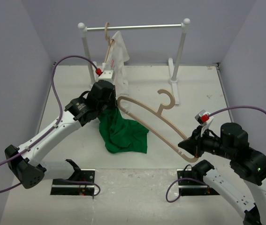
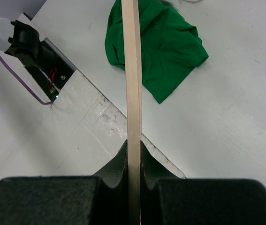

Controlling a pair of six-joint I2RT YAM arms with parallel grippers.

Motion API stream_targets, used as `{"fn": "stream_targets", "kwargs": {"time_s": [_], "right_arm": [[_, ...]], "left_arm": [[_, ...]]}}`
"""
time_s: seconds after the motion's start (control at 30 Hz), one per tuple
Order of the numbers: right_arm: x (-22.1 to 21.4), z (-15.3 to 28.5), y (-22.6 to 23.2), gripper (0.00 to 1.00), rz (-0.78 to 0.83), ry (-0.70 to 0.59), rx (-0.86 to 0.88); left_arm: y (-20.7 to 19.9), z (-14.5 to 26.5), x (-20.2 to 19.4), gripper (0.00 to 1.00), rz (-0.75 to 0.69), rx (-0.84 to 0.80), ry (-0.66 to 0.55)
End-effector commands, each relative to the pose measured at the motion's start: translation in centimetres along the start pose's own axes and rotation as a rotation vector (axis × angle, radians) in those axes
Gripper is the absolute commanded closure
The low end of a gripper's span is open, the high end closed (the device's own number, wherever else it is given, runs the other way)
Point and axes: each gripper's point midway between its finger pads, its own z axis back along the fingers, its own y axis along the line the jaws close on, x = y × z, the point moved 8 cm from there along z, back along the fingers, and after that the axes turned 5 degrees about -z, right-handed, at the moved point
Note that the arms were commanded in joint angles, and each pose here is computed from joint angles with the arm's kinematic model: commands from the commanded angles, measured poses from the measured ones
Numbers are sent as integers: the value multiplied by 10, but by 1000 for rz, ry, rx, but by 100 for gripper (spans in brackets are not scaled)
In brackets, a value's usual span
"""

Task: Place the t-shirt on the hanger

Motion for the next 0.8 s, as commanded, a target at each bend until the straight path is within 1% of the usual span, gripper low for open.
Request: {"fn": "stream_targets", "kwargs": {"time_s": [0.0, 0.27, 0.53, 0.77], "right_arm": [[11, -5, 0, 100, -7, -17, -9], [11, -15, 2, 100, -9, 16, 44], [7, -12, 6, 100, 1, 32, 94], [5, -11, 6, 100, -3, 36, 94]], "left_arm": [[-2, 8, 13, 100, -5, -45, -70], [-1, 11, 18, 100, -7, -45, -84], [4, 10, 20, 100, -21, 21, -73], [2, 12, 24, 100, -20, 4, -74]]}}
